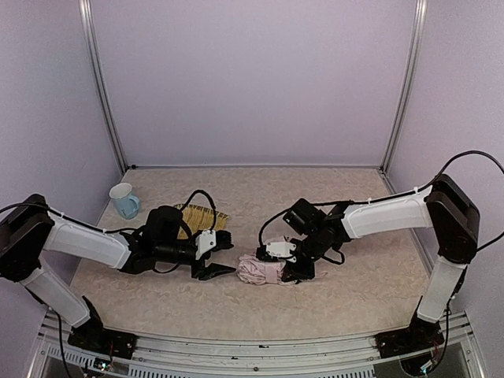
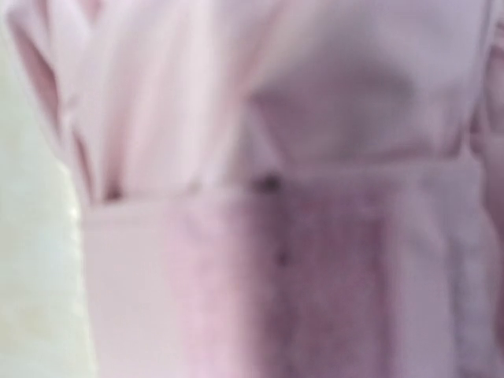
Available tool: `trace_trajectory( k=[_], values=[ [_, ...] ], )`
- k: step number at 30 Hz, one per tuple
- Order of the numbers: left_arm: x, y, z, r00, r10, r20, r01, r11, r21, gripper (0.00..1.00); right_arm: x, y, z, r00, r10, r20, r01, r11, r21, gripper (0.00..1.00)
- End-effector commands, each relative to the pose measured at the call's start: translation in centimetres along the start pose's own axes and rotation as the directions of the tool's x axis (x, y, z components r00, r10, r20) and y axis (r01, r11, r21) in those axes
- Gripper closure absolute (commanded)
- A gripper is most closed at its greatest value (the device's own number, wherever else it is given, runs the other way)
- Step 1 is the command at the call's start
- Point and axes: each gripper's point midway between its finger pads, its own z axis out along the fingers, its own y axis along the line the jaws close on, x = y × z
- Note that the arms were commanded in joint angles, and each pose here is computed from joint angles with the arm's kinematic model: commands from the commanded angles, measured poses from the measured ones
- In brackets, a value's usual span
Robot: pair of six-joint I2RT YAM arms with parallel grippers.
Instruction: Put away the umbrella
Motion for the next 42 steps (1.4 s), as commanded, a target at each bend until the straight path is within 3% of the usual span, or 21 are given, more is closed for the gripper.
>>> trace_trajectory(
  k=[1, 6, 13, 16, 18, 22, 25, 28, 35, 42],
  values=[
    [-3.3, -1.5, -0.1, 0.958, 0.274, 0.085, -0.264, 0.958, -0.111, 0.36, 3.4, 6.3, 0.2, 0.96, 0.218, -0.175, -0.27, 0.885, -0.379, 0.9],
    [-1.6, -3.3, 2.7, 0.923, 0.382, -0.034, -0.384, 0.922, -0.059, 0.33, 3.3, 7.4, 0.1, 0.934, 0.294, -0.204, -0.357, 0.801, -0.482, 0.9],
    [2.6, -2.9, 7.2, 0.91, 0.378, -0.173, -0.368, 0.926, 0.087, 0.31, 3.6, 7.7, 1.3, 0.931, 0.279, -0.235, -0.364, 0.757, -0.542, 0.89],
    [5.0, -3.6, 8.8, 0.903, 0.333, -0.271, -0.287, 0.937, 0.198, 0.38, 3.3, 6.1, 1.9, 0.926, 0.312, -0.214, -0.379, 0.756, -0.533, 0.89],
    [5.5, -4.7, 9.0, 0.91, 0.302, -0.284, -0.23, 0.938, 0.26, 0.49, 2.8, 4.3, 2.1, 0.917, 0.357, -0.179, -0.397, 0.768, -0.502, 0.86],
    [6.1, -6.1, 8.5, 0.915, 0.279, -0.292, -0.182, 0.93, 0.319, 0.85, 1.8, 1.7, 1.9, 0.914, 0.39, -0.112, -0.397, 0.801, -0.448, 0.66],
    [6.2, -6.4, 8.2, 0.921, 0.247, -0.303, -0.135, 0.928, 0.346, 1.0, 0.6, 0.1, 1.0, 0.918, 0.394, -0.044, -0.378, 0.836, -0.398, 0.51],
    [6.9, -6.6, 8.1, 0.917, 0.198, -0.346, -0.057, 0.925, 0.377, 1.0, -0.8, -1.6, -1.0, 0.919, 0.39, 0.05, -0.355, 0.878, -0.322, 0.32],
    [9.7, -7.8, 7.7, 0.867, 0.122, -0.483, 0.115, 0.894, 0.433, 1.0, -3.3, -4.4, -8.4, 0.905, 0.314, 0.287, -0.305, 0.949, -0.076, 0.01],
    [10.4, -7.5, 7.5, 0.849, 0.001, -0.528, 0.268, 0.862, 0.431, 1.0, -3.1, -2.0, -12.7, 0.888, 0.159, 0.432, -0.221, 0.97, 0.097, 0.01]
  ],
)
